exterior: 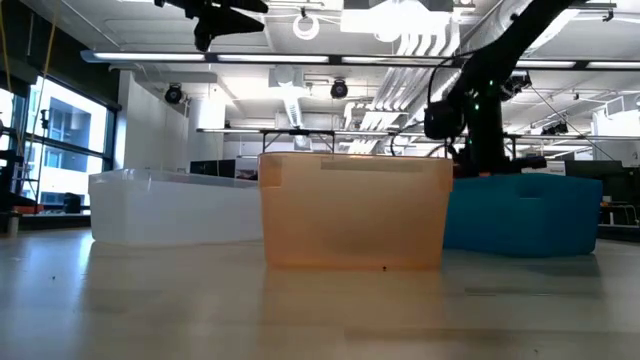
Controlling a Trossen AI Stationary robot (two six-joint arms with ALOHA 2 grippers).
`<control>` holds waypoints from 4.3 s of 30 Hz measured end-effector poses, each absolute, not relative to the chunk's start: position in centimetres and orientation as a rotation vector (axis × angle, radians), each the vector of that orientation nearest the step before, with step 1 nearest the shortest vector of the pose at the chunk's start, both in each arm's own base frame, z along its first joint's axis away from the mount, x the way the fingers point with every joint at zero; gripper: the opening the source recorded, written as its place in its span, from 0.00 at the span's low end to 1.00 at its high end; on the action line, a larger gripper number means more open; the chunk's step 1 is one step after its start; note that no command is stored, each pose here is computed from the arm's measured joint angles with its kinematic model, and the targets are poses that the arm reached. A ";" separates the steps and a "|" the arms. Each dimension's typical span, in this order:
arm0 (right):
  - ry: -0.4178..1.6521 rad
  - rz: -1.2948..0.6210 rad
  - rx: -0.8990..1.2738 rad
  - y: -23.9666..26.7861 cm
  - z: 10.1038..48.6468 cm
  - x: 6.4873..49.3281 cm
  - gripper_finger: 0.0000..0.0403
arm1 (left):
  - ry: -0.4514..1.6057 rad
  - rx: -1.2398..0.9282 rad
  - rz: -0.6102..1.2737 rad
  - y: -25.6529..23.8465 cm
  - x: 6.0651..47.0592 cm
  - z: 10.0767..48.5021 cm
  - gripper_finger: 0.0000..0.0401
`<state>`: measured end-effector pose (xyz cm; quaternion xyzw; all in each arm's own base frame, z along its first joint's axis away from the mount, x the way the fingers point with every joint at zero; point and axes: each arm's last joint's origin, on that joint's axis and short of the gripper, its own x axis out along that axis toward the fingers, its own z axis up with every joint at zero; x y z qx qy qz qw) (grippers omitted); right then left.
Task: Sort Halloween decoration
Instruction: Put the black spider toy into the orange bin
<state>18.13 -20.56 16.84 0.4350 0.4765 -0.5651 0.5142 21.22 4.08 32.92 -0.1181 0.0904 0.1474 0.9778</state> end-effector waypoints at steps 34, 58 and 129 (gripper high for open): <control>1.084 -1.454 1.126 -22.7 14.6 17.6 0.25 | 0.245 -0.223 0.300 4.1 21.1 32.4 0.38; 1.103 -1.419 1.136 -22.6 14.5 17.7 0.24 | 0.259 -0.240 0.304 4.1 21.0 32.2 0.38; -0.057 0.131 0.133 -3.9 37.0 27.5 0.00 | 0.231 -0.393 0.128 3.5 21.1 32.6 0.38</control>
